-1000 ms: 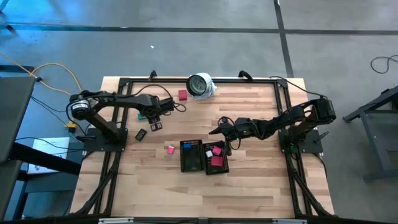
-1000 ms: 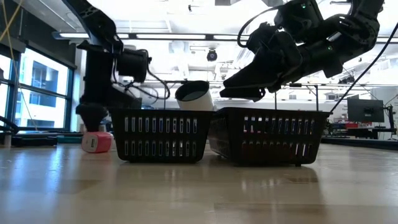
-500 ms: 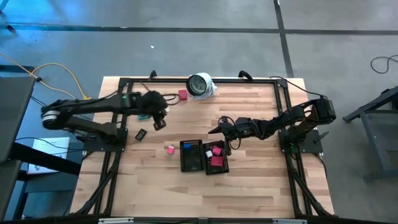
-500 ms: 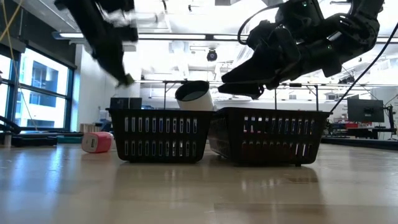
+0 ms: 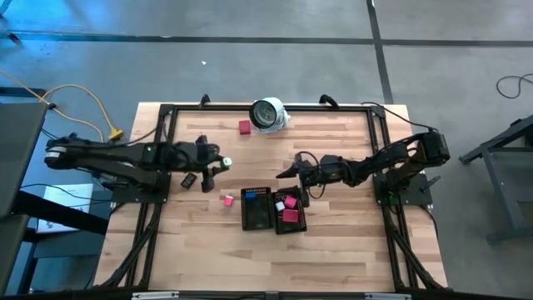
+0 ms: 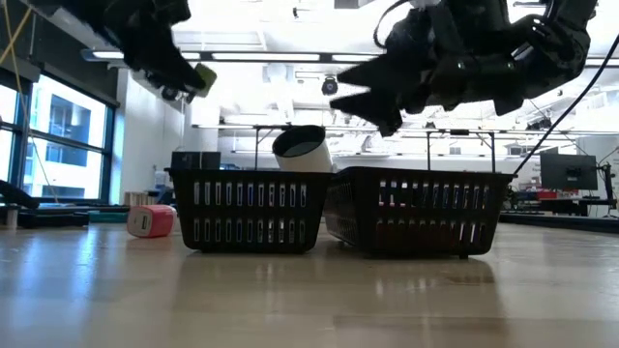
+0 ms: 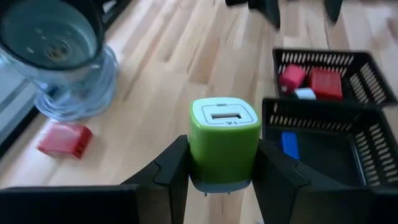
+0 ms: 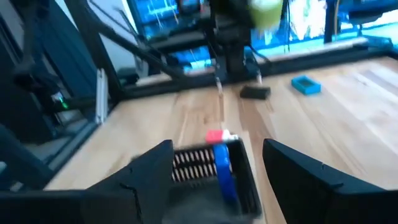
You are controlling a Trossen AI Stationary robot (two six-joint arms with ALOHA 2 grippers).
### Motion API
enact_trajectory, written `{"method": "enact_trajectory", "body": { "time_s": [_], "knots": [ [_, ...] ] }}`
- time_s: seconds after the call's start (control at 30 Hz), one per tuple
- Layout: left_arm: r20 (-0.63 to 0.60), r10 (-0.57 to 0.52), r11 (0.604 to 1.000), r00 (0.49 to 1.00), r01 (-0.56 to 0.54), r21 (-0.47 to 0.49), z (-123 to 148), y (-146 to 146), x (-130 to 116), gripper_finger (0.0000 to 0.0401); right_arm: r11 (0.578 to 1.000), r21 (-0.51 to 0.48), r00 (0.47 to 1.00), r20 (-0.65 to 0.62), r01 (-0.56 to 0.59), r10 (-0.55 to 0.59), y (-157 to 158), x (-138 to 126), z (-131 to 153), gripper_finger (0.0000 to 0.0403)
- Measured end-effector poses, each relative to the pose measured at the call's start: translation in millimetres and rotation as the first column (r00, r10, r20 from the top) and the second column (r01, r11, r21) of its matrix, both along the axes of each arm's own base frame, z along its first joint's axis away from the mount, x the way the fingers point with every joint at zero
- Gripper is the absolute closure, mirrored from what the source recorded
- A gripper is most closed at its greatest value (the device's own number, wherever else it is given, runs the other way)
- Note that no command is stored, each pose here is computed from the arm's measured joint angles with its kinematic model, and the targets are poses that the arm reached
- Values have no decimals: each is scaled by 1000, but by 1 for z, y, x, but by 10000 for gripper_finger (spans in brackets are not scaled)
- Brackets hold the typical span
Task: Pick & Place Office items
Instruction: Put the green charger adapter into the right black bin
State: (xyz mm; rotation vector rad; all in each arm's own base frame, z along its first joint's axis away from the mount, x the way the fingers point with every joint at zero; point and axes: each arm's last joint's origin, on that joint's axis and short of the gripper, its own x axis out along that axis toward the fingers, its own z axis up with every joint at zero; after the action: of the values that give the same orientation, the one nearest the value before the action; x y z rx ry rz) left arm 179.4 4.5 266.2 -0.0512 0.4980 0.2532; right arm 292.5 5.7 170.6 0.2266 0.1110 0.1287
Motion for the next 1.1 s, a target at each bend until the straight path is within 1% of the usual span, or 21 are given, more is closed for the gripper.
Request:
{"method": "enact_trajectory", "body": {
  "time_s": [0.1,0.2,0.33,0.4,0.53,0.7,0.8,0.87,1.0,1.03,1.1],
  "knots": [
    [37,-29,1000,999,29,-1,-10,-8,3,273,999,44,997,82,1,-5,0,0,8,167],
    [59,-26,999,998,24,28,-13,-17,7,273,991,131,990,141,-1,-18,-2,0,15,167],
    [38,-22,993,999,18,115,-18,-28,15,273,958,288,991,126,13,-51,-9,4,20,167],
    [11,-31,987,999,29,158,-22,-32,21,273,944,327,994,85,34,-66,-11,10,23,167],
    [-47,-12,974,999,22,225,-24,-35,39,273,936,340,996,-23,94,-92,-11,25,28,167],
    [-145,-5,960,989,45,277,-18,-39,64,273,931,324,986,-88,166,-145,-6,33,33,167],
    [-209,31,950,977,36,311,-15,-41,76,273,914,331,971,-132,234,-201,-6,33,29,167],
    [-232,34,948,972,42,315,-13,-43,85,273,900,348,963,-149,264,-225,-7,34,26,167],
    [-276,38,942,961,58,330,-12,-45,102,273,888,378,963,-160,261,-215,-7,36,21,167],
    [-300,40,940,953,66,334,-13,-44,105,273,888,381,965,-152,258,-215,-7,37,21,167],
    [-312,49,940,949,62,336,-13,-44,114,273,890,382,967,-144,249,-209,-4,39,20,167]
  ]
}}
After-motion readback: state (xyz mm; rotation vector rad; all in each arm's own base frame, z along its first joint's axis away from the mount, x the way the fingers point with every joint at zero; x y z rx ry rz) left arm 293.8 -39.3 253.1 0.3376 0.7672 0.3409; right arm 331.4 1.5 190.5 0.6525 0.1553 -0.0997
